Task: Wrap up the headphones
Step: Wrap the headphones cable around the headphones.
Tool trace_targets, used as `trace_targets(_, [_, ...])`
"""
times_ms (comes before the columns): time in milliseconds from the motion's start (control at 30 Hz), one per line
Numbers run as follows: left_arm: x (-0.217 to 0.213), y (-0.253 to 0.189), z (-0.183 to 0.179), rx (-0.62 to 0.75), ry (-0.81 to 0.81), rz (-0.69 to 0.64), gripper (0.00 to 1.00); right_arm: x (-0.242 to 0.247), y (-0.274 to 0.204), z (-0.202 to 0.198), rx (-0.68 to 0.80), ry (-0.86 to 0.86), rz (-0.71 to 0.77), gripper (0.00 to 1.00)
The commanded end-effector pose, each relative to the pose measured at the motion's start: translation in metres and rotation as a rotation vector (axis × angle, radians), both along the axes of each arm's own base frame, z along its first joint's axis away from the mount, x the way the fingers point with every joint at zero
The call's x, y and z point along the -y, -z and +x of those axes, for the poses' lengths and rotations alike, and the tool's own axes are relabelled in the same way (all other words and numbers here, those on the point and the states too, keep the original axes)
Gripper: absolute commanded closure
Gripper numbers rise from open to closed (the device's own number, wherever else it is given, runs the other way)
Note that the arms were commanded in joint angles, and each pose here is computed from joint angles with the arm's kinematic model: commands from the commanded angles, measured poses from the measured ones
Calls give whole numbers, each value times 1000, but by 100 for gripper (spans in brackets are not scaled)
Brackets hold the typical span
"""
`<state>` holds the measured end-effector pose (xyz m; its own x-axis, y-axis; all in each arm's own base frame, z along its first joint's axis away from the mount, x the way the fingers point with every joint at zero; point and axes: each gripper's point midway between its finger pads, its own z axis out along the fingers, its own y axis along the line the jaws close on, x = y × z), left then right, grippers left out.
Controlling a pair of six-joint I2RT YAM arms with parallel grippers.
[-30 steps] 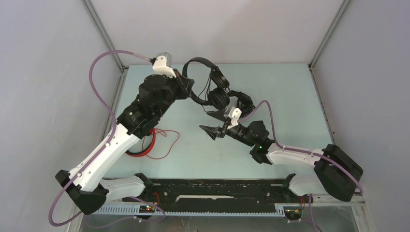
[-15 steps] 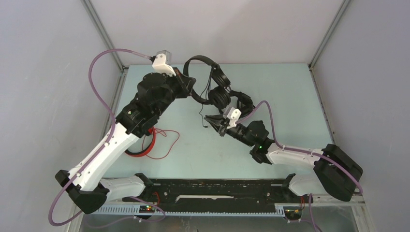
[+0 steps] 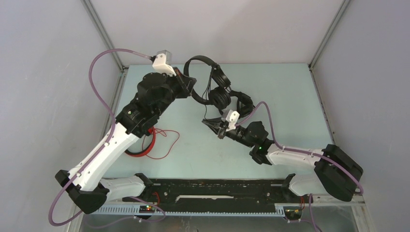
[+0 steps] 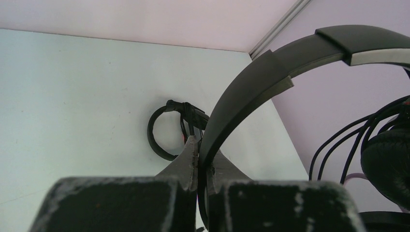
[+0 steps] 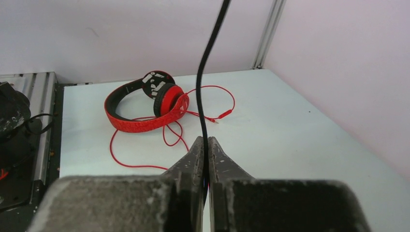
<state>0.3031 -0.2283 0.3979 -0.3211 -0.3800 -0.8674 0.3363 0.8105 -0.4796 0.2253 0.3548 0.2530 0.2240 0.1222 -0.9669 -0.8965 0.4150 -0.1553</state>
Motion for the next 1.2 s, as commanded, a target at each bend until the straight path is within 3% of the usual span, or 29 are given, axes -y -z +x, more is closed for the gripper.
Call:
trace_targets(0, [-1,-57,-8,93,16,-119,100,-2,-17,3,27,12,44,100])
trace_targets(333, [-13,-71,-16,69,41,-124,100,20,8,16,-109,23,58,100])
trace_targets(500, [-34,-71,-6,88,-26,-99,100,21,19,10,-146,-4,43,100])
trace_targets(900, [-71,-53,50,157,-249,39,100,-13,9,-58,-115,-225,48,100])
trace_targets(1033, [-51,-47,41,122,-127,33,100,-1,10,-33,-156,-139,63,100])
trace_targets(1167, [-30,-29,17,106,86,150,100,24,5,-3,-258,-73,116,100])
